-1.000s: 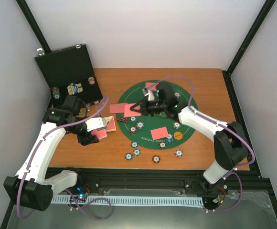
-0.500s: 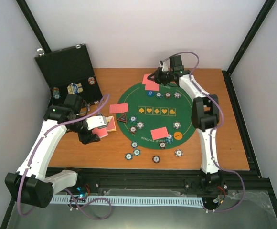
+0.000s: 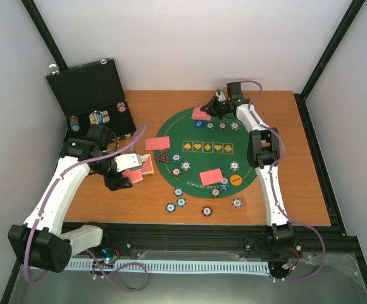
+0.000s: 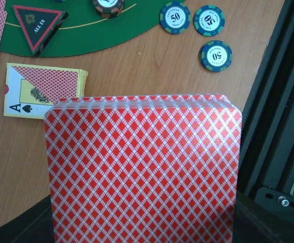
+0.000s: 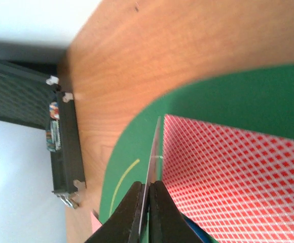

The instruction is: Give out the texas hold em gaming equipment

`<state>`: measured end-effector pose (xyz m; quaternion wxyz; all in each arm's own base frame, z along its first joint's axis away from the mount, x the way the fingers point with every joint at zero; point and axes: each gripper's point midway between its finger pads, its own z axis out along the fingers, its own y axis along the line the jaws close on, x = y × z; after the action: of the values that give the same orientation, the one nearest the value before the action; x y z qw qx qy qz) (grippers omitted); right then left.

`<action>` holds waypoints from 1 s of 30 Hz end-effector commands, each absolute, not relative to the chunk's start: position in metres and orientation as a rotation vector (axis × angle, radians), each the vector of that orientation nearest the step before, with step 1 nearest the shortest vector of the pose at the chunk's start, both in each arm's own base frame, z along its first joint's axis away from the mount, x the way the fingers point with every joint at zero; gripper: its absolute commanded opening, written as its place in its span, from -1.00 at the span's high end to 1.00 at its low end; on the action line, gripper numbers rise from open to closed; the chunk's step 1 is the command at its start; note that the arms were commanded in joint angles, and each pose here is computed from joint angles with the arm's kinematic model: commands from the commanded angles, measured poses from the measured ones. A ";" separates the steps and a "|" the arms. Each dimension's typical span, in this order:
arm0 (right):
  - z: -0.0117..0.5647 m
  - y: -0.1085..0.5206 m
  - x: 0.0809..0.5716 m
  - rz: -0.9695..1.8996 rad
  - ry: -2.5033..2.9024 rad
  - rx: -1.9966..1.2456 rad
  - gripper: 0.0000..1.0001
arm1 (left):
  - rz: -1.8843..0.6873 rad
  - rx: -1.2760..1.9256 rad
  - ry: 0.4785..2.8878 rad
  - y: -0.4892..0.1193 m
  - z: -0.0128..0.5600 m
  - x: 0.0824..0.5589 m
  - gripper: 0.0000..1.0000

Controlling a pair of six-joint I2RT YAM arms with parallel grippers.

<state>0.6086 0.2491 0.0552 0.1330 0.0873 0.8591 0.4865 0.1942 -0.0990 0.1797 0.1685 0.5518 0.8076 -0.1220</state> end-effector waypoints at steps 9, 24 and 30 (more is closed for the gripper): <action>0.064 0.230 0.620 1.329 2.489 0.304 0.09 | -0.351 1.576 2.267 -0.102 0.186 0.193 0.39; 0.120 0.186 0.578 1.008 2.607 0.260 -0.64 | -0.370 1.579 2.251 -0.104 0.191 0.191 0.39; 0.114 0.161 0.541 0.816 2.690 0.338 -1.00 | -0.387 1.579 2.271 -0.105 0.188 0.193 0.39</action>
<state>0.5635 0.1848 0.1205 0.1612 0.1013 0.9183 0.3471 0.1921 -0.0997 0.1805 0.1683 0.5516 0.8072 -0.1257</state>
